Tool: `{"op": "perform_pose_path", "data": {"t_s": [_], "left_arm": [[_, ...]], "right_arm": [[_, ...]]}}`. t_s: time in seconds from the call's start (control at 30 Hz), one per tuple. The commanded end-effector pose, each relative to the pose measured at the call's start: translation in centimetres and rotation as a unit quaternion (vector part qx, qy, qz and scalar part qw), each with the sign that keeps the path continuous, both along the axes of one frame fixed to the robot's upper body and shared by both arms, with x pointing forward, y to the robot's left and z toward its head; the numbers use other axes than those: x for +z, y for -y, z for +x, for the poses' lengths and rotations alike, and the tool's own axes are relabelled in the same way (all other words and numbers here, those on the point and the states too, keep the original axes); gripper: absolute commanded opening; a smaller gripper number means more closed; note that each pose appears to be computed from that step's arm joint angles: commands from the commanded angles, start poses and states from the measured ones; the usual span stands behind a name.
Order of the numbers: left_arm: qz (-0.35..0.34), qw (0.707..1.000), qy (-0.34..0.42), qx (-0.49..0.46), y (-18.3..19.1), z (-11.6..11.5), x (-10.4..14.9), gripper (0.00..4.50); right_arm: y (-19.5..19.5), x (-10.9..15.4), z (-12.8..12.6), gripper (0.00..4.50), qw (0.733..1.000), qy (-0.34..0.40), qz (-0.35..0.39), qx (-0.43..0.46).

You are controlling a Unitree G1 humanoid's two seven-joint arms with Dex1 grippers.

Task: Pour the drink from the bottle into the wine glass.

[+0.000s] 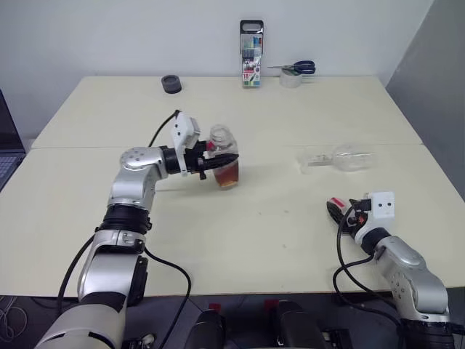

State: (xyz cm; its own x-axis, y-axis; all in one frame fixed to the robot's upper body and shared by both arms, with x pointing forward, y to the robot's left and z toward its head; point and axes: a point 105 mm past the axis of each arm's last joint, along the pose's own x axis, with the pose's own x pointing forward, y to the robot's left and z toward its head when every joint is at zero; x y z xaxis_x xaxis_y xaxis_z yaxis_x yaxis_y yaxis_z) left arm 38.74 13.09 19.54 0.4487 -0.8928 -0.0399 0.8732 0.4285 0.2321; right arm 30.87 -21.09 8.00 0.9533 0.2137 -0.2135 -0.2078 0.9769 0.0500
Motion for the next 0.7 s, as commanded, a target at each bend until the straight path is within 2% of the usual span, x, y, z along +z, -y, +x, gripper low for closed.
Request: {"op": "perform_pose_path", "data": {"t_s": [0.03,0.13,0.33,0.4,0.53,0.7], "left_arm": [[-0.027,0.998,0.034,0.041,-1.6,0.1,2.3,1.73],[-0.029,0.995,0.036,0.086,-3.0,0.5,2.2,1.73],[-0.026,0.976,0.052,0.211,-7.0,1.6,2.0,1.73],[-0.025,0.966,0.057,0.251,-8.4,2.0,2.1,1.73],[-0.031,0.928,0.058,0.368,-13.0,2.6,2.1,1.73],[-0.05,0.901,0.031,0.43,-16.0,2.5,1.4,1.73]], "right_arm": [[0.7,-0.6,-0.5,4.5,0.998,-0.033,-0.05,0.029],[1.6,-0.1,-0.8,4.5,0.985,-0.035,-0.154,0.065],[0.3,4.1,-1.0,4.5,0.965,0.01,-0.203,0.168],[-0.9,5.7,-1.0,4.5,0.96,0.036,-0.192,0.2],[-7.1,10.1,-2.0,4.5,0.934,0.093,-0.085,0.333],[-12.0,12.0,-0.8,4.5,0.916,0.126,-0.064,0.376]]}}
